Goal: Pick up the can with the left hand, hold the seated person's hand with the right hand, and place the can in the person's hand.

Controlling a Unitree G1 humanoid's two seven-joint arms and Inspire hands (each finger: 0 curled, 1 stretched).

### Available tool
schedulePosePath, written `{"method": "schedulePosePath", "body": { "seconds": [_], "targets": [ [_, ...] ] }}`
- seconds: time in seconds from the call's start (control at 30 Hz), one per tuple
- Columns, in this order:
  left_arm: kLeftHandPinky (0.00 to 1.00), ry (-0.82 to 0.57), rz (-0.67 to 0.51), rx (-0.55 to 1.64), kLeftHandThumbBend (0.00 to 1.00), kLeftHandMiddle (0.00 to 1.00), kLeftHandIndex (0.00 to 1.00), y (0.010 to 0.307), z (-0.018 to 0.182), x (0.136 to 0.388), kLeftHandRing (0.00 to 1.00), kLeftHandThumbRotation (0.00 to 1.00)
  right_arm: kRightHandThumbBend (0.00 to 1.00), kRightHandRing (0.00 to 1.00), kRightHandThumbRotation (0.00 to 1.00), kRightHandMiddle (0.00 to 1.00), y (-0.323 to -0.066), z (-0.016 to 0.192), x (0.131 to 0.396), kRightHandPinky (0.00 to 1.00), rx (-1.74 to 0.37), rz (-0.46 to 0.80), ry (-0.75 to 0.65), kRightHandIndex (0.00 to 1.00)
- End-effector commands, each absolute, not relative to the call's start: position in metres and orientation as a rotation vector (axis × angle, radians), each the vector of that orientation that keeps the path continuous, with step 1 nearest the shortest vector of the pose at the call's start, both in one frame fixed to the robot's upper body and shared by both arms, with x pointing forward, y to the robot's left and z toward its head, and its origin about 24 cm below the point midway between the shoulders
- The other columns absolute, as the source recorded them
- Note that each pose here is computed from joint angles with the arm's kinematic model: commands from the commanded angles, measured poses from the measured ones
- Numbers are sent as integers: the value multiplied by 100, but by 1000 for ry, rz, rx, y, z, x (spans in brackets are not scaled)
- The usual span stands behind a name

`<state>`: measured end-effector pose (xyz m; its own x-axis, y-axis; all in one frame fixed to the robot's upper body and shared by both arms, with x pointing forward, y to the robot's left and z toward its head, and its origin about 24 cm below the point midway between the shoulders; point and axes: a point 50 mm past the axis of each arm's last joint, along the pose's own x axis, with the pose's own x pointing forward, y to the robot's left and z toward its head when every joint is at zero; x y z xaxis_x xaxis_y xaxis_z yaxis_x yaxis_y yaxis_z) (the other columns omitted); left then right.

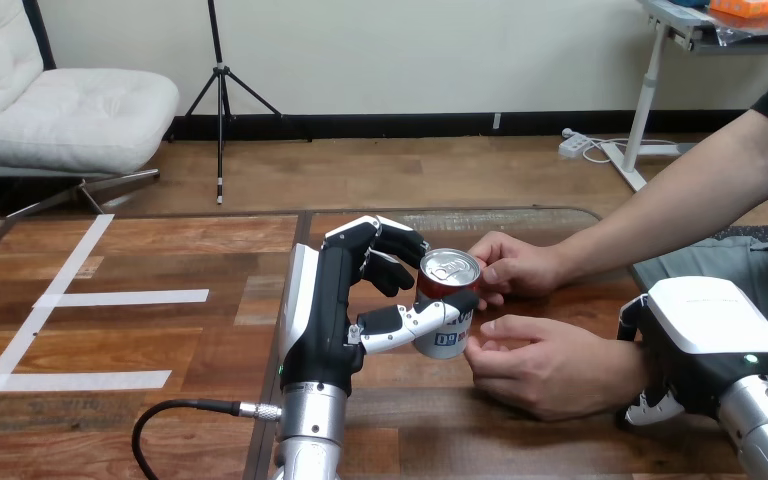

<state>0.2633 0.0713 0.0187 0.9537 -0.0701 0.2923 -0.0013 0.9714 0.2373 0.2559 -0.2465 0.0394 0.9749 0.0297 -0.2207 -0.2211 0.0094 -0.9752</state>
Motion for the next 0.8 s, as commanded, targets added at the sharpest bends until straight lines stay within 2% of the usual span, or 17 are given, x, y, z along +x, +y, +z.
{"method": "schedulePosePath", "body": {
  "seconds": [0.0,0.27,0.5,0.77],
  "targets": [
    [38,-409,-9,163,53,43,45,62,44,271,41,0,81,29,0,38,-250,55,266,21,-1542,150,109,44],
    [39,-410,-14,165,54,44,45,62,44,272,41,0,82,27,0,36,-250,60,265,19,-1518,126,94,42],
    [39,-404,-13,180,54,44,45,61,44,272,41,0,84,28,0,37,-249,66,264,20,-1508,119,77,44],
    [39,-406,-15,176,54,44,45,60,44,272,41,0,82,24,0,33,-249,69,264,17,-1502,111,69,44]
  ]
}}
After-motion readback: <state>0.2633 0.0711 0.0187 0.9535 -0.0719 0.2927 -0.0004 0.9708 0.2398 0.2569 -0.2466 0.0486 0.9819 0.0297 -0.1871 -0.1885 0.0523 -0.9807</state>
